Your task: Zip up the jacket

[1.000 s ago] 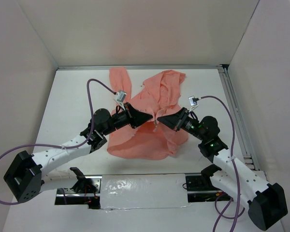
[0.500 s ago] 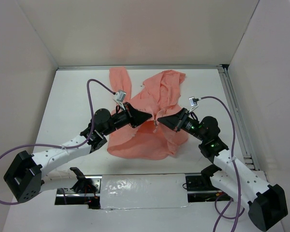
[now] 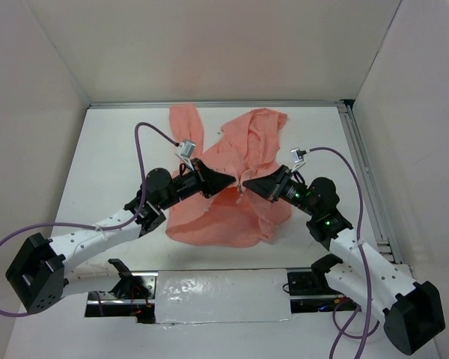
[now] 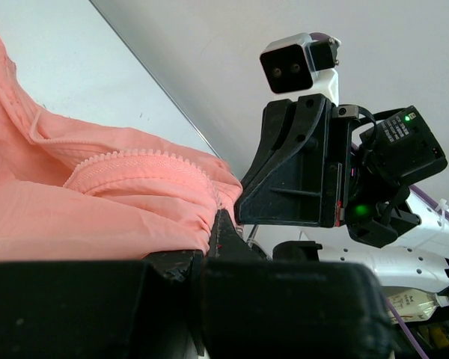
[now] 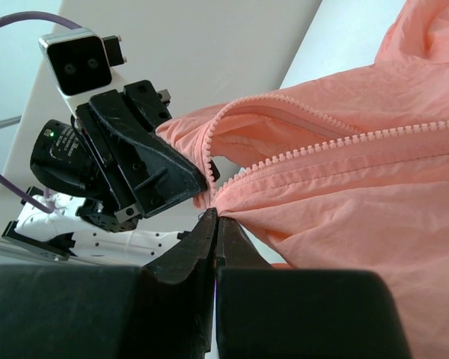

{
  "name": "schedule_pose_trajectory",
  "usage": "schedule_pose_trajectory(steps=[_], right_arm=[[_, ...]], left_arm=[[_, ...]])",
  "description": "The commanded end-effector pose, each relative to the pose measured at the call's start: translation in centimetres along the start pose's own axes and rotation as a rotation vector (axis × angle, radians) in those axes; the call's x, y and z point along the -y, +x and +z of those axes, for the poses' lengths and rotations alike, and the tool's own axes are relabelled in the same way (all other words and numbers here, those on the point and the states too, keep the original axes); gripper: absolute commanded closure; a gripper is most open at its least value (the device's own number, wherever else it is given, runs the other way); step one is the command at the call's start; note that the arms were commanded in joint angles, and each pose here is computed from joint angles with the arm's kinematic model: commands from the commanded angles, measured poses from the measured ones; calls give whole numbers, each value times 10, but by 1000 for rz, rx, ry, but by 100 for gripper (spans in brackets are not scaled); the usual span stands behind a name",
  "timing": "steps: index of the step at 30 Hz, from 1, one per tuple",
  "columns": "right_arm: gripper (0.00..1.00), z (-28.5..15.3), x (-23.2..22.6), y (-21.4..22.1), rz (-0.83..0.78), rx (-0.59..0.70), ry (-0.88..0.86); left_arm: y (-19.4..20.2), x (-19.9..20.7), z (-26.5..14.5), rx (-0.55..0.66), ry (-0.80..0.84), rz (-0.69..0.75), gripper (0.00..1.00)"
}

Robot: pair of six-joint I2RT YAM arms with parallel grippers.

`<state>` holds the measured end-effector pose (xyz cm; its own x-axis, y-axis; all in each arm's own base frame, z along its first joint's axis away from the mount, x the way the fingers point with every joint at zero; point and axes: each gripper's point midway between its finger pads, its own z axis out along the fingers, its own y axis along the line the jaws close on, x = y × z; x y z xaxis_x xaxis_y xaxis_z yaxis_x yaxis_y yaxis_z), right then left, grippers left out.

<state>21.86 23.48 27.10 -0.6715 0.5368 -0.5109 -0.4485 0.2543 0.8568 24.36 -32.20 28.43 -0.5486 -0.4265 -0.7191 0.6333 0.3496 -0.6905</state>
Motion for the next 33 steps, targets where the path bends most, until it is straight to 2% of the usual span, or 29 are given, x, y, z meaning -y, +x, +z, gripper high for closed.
schedule_pose_trajectory(steps=[1,8,17,33], right_arm=[[100,1,-23,-12,-18,30,-63],[100,1,-20,-15,-28,48,-37],[100,-5,-9,-3,-36,3,0],[100,1,-18,-9,-42,10,-35]], left_arm=[[-21,25,1,63,80,54,100],[-18,26,0,51,84,41,100],[-29,24,0,95,59,59,100],[-23,21,1,72,58,57,100]])
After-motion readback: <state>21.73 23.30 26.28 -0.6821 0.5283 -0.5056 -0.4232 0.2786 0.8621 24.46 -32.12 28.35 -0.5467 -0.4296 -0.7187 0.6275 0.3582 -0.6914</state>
